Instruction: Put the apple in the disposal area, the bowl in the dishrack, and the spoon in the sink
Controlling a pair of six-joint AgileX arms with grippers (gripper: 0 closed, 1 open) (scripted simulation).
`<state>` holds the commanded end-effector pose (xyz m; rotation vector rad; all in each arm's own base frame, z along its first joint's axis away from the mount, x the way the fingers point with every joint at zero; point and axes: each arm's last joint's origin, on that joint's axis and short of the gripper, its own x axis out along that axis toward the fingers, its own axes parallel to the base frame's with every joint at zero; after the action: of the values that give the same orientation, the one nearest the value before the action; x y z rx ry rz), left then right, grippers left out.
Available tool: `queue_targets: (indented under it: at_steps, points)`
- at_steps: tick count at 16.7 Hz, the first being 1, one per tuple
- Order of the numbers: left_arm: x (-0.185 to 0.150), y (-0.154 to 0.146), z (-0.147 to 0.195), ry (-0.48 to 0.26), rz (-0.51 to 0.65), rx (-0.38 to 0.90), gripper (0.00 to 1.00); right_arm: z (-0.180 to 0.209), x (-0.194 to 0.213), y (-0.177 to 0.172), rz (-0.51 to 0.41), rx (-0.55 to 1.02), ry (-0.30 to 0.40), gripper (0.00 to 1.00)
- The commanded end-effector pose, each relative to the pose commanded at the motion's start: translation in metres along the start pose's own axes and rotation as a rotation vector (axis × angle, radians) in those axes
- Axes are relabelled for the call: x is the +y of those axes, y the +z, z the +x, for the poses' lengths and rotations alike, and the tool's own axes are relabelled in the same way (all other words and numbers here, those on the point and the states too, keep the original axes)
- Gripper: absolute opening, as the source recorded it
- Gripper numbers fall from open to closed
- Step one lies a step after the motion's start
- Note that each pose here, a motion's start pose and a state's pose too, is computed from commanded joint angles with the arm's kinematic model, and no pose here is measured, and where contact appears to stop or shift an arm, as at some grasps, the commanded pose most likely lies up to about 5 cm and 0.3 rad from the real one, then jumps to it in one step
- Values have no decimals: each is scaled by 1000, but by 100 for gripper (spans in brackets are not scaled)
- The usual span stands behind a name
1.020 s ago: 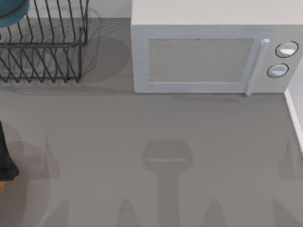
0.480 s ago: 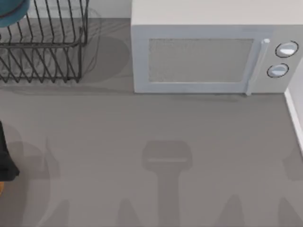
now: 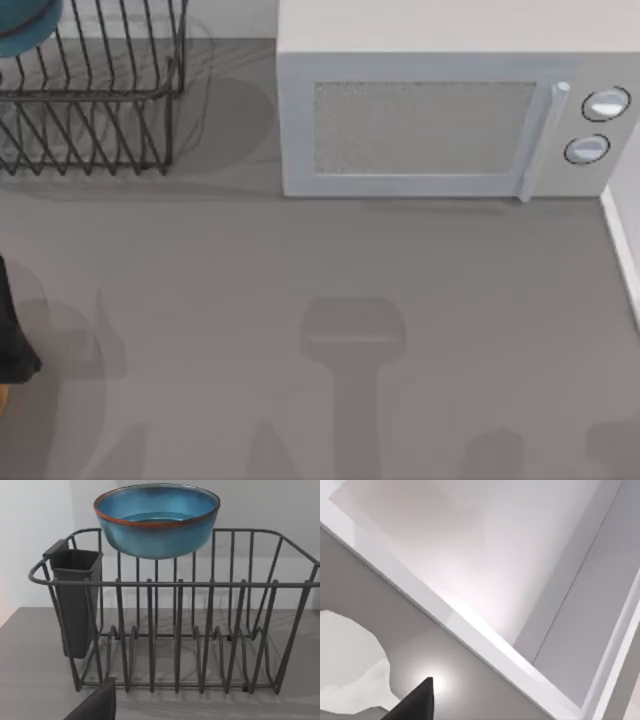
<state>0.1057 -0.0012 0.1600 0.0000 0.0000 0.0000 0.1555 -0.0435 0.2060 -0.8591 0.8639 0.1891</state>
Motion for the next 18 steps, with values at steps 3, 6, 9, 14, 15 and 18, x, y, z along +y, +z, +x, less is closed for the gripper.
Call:
queue_targets:
  at_steps: [3, 6, 9, 14, 15, 18]
  points:
    - [0, 0, 0, 0, 0, 0, 100, 19, -23, -3, -247, 141, 223, 100]
    - [0, 0, 0, 0, 0, 0, 100, 38, -46, -10, -433, 194, 441, 100]
    - [0, 0, 0, 0, 0, 0, 100, 55, -66, -19, -569, 185, 610, 100]
    - [0, 0, 0, 0, 0, 0, 100, 72, -85, -28, -691, 137, 746, 100]
    - [0, 0, 0, 0, 0, 0, 100, 73, -86, -29, -696, 134, 752, 100]
    - [0, 0, 0, 0, 0, 0, 100, 73, -86, -29, -696, 134, 752, 100]
